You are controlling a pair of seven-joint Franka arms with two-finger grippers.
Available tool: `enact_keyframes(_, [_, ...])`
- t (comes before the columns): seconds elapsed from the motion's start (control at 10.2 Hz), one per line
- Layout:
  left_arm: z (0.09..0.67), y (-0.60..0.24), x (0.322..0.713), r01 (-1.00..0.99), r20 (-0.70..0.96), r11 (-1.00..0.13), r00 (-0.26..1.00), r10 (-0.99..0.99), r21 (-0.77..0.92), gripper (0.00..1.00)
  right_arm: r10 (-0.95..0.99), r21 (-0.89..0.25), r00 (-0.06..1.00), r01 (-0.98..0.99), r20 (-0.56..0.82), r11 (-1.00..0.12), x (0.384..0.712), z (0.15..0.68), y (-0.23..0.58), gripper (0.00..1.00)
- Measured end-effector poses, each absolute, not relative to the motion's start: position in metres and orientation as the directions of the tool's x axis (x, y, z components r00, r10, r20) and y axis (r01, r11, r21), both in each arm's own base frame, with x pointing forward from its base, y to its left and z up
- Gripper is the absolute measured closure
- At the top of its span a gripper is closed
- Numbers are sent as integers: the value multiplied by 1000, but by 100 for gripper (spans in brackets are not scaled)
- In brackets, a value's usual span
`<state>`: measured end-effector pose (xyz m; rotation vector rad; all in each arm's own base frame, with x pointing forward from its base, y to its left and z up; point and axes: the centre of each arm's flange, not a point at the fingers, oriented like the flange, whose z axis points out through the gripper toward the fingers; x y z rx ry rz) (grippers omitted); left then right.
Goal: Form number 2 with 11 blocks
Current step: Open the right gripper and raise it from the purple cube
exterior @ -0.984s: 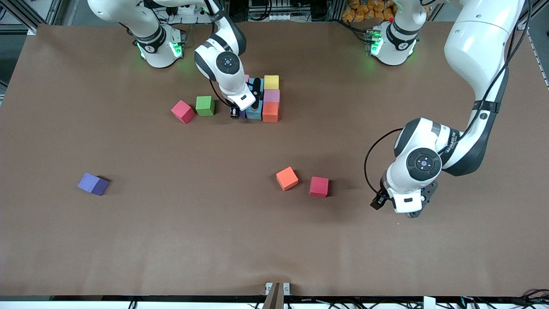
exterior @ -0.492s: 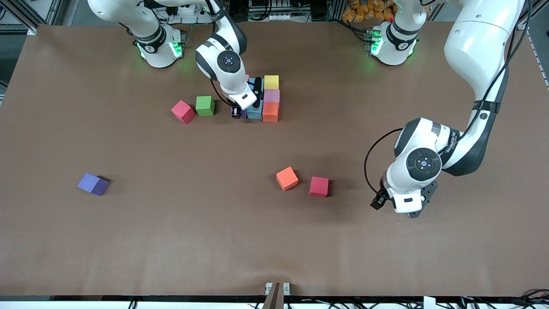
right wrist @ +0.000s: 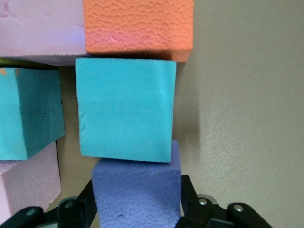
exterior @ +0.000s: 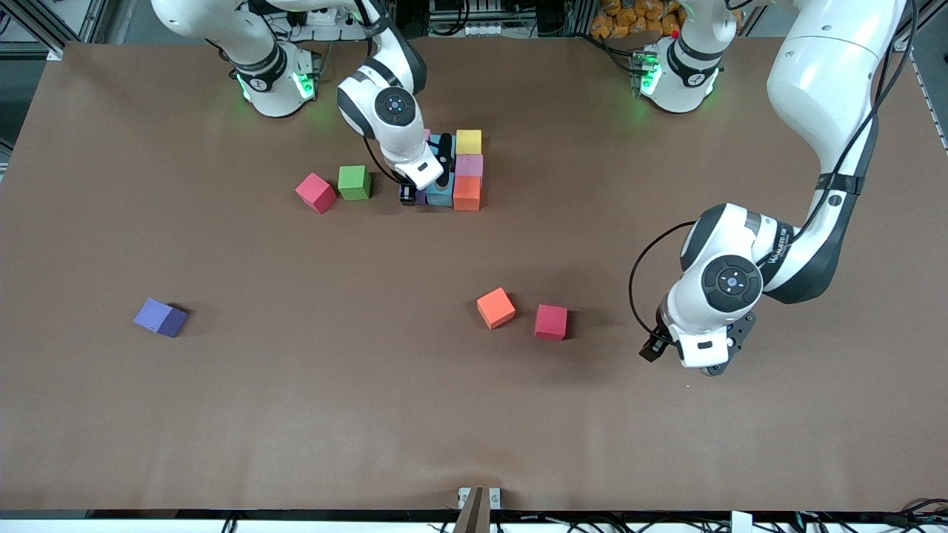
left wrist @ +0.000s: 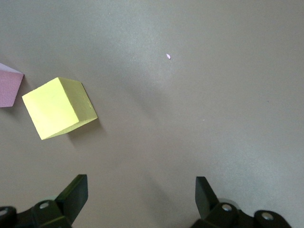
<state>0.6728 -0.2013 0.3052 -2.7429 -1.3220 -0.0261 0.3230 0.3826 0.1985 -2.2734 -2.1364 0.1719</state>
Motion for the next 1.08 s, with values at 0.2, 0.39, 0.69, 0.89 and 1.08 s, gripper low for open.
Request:
enact_keyframes(0.2, [305, -201, 673, 782, 57, -619, 623, 780, -79, 0, 996, -85, 59, 994, -66, -65, 323, 199, 383, 22])
enact_keyframes(0.39, [305, -201, 673, 782, 58, -619, 623, 780, -78, 0, 996, -84, 59, 994, -64, -64, 324, 199, 383, 21])
enact_keyframes(0.69, [305, -201, 673, 782, 58, -619, 623, 780, -77, 0, 996, -80, 62, 995, -60, -67, 326, 201, 384, 6])
enact_keyframes(0.89, [305, -201, 673, 782, 58, -619, 623, 780, -77, 0, 996, -74, 66, 995, -53, -70, 329, 205, 384, 0])
enact_keyframes(1.08, [305, -201, 673, 782, 58, -619, 623, 780, -76, 0, 996, -71, 68, 995, -48, -72, 330, 209, 384, 0])
